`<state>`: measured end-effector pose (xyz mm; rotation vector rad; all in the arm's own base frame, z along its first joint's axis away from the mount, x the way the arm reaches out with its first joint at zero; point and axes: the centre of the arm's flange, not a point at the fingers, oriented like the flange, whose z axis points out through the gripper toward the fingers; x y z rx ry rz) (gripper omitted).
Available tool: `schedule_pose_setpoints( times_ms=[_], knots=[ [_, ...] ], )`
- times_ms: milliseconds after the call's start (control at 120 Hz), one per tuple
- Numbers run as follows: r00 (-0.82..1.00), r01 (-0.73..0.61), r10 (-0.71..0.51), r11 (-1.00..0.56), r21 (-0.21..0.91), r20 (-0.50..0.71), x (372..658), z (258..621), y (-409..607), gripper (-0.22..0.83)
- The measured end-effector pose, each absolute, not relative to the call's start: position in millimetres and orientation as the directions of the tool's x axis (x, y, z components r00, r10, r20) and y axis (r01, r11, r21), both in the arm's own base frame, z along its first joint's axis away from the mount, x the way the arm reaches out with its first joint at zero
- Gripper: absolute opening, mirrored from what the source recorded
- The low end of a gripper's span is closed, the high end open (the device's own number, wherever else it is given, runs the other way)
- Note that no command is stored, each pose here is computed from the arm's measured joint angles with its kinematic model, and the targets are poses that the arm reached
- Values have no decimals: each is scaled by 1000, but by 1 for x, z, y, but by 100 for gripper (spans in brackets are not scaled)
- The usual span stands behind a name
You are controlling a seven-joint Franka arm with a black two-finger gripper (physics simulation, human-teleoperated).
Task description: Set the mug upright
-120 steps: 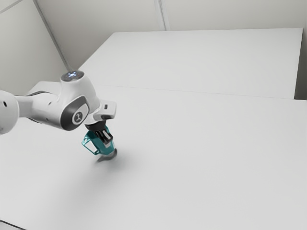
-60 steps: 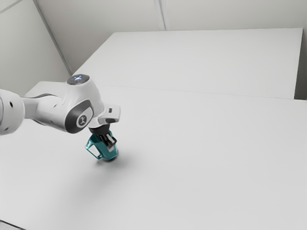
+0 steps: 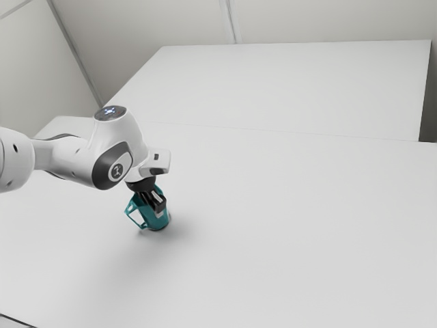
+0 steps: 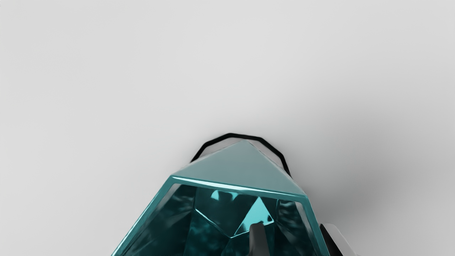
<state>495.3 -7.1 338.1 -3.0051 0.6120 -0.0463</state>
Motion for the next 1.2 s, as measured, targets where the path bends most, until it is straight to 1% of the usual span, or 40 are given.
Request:
schedule_pose_setpoints(
  times_ms=[267, 383, 567, 833, 892, 950, 1067, 1133, 1200],
  knots=[
    [918, -395, -397, -915, -80, 15, 495, 341, -8, 23],
    [917, -395, -398, -915, -83, 19, 495, 344, -8, 28],
    [917, -393, -397, -915, -95, 35, 496, 358, -7, 32],
    [924, -372, -379, -922, -107, 53, 493, 390, -6, 35],
    [924, -366, -375, -924, -114, 73, 500, 407, -7, 35],
    [923, -359, -371, -925, -122, 100, 513, 432, -9, 38],
    [924, -341, -357, -931, -127, 137, 540, 477, -12, 47],
    [925, -333, -348, -935, -120, 151, 562, 500, -15, 51],
    [928, -322, -336, -941, -108, 161, 591, 522, -18, 54]
  ],
)
